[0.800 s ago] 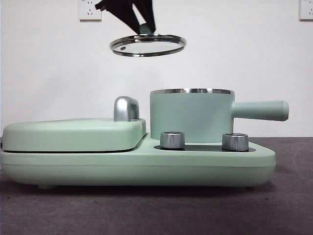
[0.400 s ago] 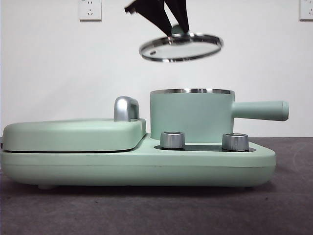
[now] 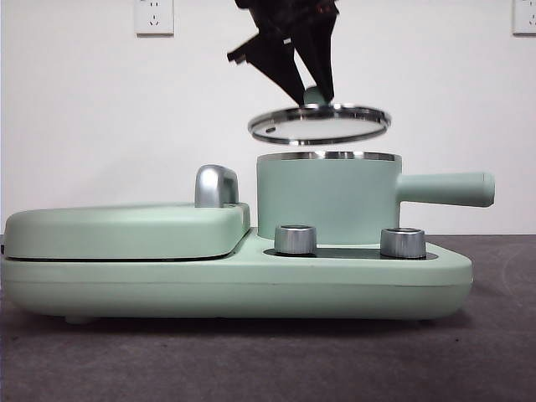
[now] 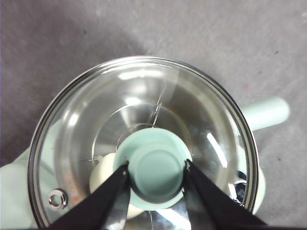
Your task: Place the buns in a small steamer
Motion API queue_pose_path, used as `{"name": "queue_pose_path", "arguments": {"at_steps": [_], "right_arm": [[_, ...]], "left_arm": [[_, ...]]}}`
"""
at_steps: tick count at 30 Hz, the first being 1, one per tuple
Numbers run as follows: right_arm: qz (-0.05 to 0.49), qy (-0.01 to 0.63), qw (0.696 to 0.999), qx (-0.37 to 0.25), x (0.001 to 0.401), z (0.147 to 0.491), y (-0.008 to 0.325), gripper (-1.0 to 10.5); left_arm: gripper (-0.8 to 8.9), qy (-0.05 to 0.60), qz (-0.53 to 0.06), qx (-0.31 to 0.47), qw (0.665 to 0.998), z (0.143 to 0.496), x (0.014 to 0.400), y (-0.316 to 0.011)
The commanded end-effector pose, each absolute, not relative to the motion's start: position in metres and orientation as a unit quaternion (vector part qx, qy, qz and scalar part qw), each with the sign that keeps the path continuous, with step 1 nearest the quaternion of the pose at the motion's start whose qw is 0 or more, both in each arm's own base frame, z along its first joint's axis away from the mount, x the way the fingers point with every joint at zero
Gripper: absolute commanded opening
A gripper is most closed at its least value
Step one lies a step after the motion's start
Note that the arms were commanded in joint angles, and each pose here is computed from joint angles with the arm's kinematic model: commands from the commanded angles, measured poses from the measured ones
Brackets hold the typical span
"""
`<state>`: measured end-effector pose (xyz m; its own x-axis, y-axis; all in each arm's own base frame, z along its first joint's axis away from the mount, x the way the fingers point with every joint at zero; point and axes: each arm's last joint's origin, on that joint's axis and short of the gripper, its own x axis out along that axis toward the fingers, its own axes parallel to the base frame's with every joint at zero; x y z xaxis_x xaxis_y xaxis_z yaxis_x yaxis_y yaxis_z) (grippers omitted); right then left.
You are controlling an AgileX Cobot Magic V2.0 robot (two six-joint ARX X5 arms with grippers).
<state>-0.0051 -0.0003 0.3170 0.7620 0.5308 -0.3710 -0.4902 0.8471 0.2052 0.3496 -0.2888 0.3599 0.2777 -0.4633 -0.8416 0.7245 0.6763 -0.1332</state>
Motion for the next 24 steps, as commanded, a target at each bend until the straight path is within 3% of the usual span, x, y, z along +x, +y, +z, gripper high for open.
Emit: {"name": "queue_pose_path", "arguments": {"at_steps": [1,24], "right_arm": [[0.275,0.206,0.938,0.054,-0.006,0.319,-0.001,4.4],[0.275,0.206,0.938,0.056,-0.006,0.319,-0.001,4.4]], "left_arm": [[0.86,0.462,-0.385,0.136,0.787,0.354,0.352,-0.299],[0.53,0.459,-0.397,0.151,0.781,0.343,0.353,-0.31]]}}
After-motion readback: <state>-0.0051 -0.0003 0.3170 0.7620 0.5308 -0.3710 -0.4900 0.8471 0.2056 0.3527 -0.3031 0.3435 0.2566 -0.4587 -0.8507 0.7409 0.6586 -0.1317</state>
